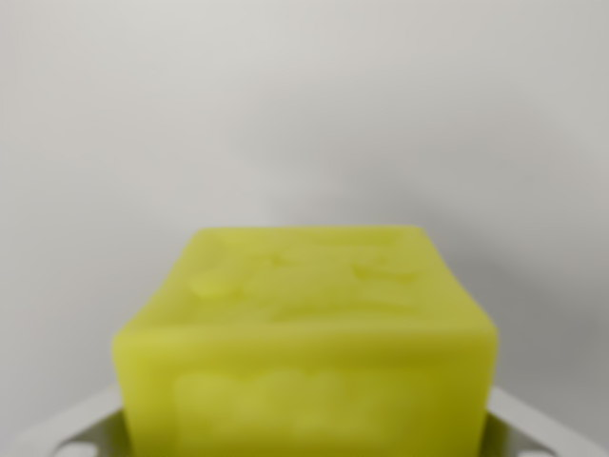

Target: Pick yellow cube

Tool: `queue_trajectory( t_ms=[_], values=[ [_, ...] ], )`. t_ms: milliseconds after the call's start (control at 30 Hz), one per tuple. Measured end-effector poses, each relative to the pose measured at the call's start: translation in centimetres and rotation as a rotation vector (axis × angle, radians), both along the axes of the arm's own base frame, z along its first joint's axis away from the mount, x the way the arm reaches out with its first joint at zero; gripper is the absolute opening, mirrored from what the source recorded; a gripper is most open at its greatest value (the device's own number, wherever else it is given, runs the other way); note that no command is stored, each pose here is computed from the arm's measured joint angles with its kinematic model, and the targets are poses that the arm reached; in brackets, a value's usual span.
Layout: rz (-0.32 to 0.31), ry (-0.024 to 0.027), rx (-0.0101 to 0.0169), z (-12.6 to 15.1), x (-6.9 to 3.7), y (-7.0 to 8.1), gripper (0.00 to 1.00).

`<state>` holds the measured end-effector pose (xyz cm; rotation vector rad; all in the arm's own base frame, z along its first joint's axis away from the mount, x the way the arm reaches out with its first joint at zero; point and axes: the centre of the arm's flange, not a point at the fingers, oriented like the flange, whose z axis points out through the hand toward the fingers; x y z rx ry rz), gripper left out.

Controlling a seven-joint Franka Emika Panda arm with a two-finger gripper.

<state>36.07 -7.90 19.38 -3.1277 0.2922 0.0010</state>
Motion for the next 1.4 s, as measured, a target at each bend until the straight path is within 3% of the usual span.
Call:
queue_trajectory(
  t_ms=[1400],
  values=[
    [0.000,0.0008,0.0006,7.0,0.0,0.0,0.00]
  ],
)
